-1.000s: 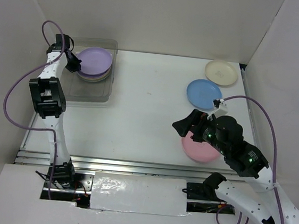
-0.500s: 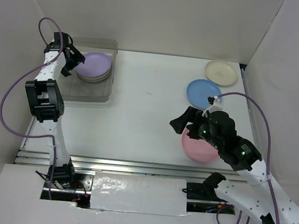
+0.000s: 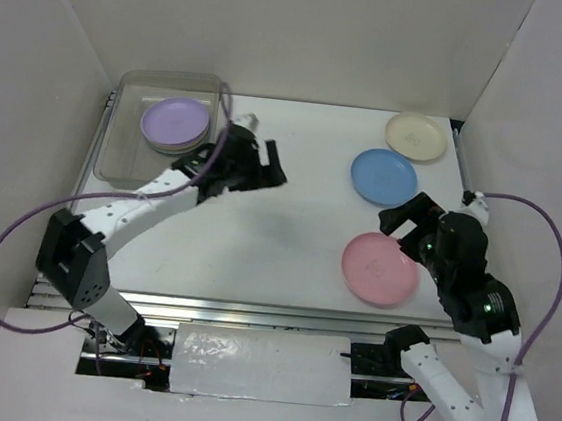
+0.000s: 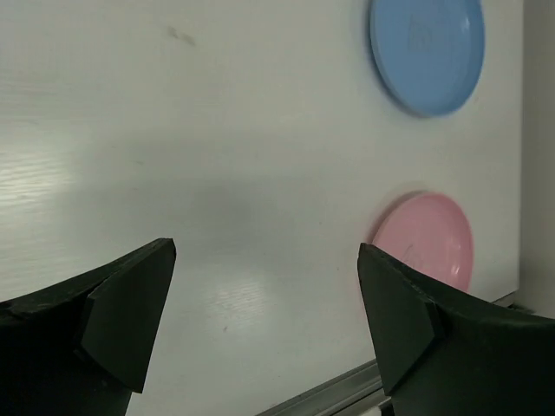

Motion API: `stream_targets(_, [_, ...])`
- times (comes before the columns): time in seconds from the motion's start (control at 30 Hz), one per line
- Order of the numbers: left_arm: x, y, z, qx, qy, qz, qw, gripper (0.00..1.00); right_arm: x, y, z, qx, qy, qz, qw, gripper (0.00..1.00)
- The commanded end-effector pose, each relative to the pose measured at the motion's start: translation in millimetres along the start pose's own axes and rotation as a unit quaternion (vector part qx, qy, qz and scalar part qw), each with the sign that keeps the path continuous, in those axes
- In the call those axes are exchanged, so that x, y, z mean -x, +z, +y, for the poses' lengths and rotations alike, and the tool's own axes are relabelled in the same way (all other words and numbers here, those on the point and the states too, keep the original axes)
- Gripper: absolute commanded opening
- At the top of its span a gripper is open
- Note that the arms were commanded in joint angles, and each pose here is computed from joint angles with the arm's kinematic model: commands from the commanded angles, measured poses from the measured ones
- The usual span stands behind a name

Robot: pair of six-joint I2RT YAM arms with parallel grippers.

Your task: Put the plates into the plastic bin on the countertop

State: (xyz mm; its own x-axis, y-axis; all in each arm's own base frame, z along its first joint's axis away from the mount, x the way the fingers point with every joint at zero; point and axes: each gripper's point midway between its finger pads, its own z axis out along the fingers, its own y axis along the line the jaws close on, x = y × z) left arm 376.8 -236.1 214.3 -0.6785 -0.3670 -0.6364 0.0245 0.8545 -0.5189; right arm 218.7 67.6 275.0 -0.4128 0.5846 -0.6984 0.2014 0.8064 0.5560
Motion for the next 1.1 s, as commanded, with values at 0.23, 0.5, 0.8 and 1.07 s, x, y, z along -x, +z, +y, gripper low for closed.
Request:
stream_targets(0.23, [-172.6, 72.6, -126.1, -0.068, 0.145, 0.122, 0.979, 0.98, 42.6, -67.9, 3.1, 0.02, 0.002, -0.066, 0.998, 1.0])
stream_targets(0.5, [-232.5, 108.7, -139.1, -0.055, 0.152, 0.164, 0.973, 0.95, 35.1, -76.0, 9.8, 0.048, -0.022, -0.046, 0.998, 1.0])
stream_targets(0.8, [-260.6, 136.7, -114.2, 0.008, 0.168, 0.186, 0.968, 0.76, 32.2, -83.7, 10.1, 0.065, -0.027, -0.05, 0.996, 1.0])
stream_targets(1.07, [-265.0, 135.7, -100.1, 0.038, 0.184, 0.182, 0.965, 0.2, 38.0, -90.5, 13.2, 0.069, -0.027, -0.057, 0.996, 1.0])
